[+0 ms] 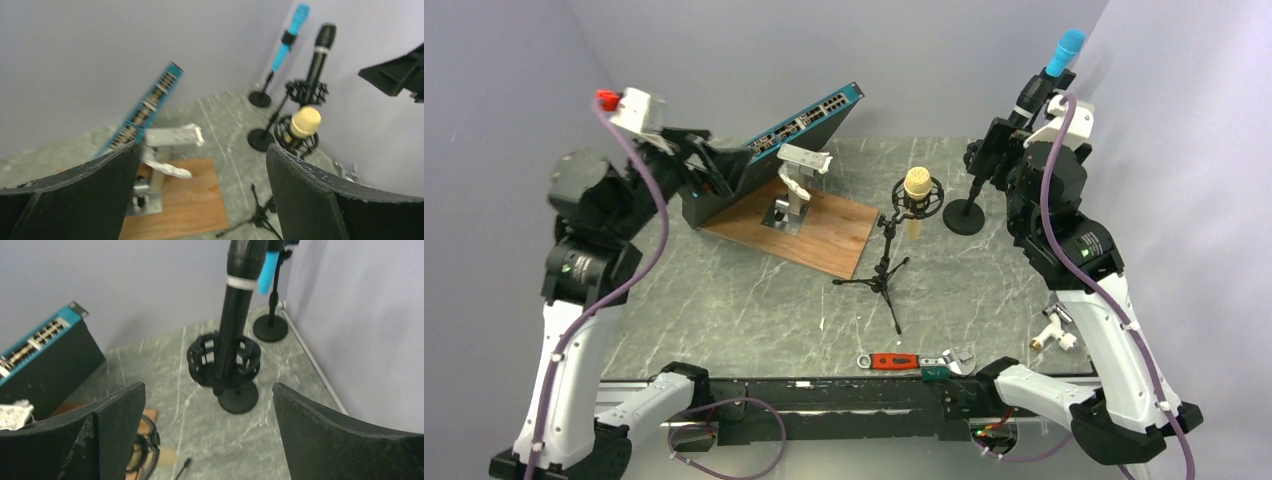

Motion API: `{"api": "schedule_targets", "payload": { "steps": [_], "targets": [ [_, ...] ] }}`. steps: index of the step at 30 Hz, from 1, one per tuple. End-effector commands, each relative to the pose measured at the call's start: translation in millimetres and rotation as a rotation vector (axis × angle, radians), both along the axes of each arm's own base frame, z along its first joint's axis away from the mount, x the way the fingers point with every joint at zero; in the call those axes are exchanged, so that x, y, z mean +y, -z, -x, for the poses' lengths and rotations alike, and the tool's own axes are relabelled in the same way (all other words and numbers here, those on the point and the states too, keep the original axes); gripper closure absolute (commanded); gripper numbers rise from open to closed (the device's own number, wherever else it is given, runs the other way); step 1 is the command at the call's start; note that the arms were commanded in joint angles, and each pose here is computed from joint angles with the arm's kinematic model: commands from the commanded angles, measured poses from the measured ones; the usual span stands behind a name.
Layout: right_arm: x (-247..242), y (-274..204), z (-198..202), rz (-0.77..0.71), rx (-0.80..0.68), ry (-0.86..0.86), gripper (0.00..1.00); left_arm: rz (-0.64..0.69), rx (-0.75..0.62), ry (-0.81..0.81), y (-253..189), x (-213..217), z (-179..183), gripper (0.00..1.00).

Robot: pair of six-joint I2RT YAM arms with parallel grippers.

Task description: Remove the microphone from the stand

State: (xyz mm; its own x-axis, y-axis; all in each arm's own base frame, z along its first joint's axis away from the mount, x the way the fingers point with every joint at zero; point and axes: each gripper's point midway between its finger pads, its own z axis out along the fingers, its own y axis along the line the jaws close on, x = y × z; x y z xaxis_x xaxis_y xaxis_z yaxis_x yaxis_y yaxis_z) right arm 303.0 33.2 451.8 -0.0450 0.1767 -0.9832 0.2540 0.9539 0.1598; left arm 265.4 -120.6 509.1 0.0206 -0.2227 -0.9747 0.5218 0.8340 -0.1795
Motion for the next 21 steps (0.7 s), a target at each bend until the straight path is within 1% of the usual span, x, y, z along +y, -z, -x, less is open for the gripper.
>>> {"api": "schedule_targets", "payload": {
  "steps": [1, 3, 6, 8, 11, 13, 16, 17, 19, 21],
  "targets": [
    [-6, 11, 24, -0.061, 0.007, -0.019, 0.00, -0.009, 0.068, 0.169, 36, -53, -2, 0.01],
    [-4, 23, 26, -0.043, 0.050, -0.037, 0.00, -0.031, 0.066, 0.191, 49, -70, -3, 0.01],
    [-2, 44, 29, -0.035, 0.098, -0.049, 0.00, -0.031, 0.077, 0.236, 67, -91, -4, 0.01],
    [5, 56, 29, -0.035, 0.108, -0.096, 0.00, -0.036, 0.071, 0.292, 79, -106, 0, 0.01],
    [20, 71, 30, -0.036, 0.125, -0.186, 0.00, -0.027, 0.022, 0.328, 97, -126, 6, 0.01],
    [27, 72, 32, -0.032, 0.111, -0.236, 0.00, -0.009, -0.012, 0.350, 108, -138, 13, 0.01],
    [33, 66, 34, -0.029, 0.051, -0.291, 0.00, 0.010, -0.074, 0.399, 119, -158, 27, 0.01],
    [34, 65, 34, -0.025, 0.036, -0.298, 0.00, 0.008, -0.085, 0.407, 130, -165, 31, 0.01],
    [33, 61, 36, -0.030, 0.003, -0.301, 0.00, 0.006, -0.110, 0.399, 145, -177, 31, 0.01],
    [33, 59, 37, -0.035, -0.019, -0.308, 0.00, -0.018, -0.102, 0.398, 160, -192, 29, 0.01]
  ]
}}
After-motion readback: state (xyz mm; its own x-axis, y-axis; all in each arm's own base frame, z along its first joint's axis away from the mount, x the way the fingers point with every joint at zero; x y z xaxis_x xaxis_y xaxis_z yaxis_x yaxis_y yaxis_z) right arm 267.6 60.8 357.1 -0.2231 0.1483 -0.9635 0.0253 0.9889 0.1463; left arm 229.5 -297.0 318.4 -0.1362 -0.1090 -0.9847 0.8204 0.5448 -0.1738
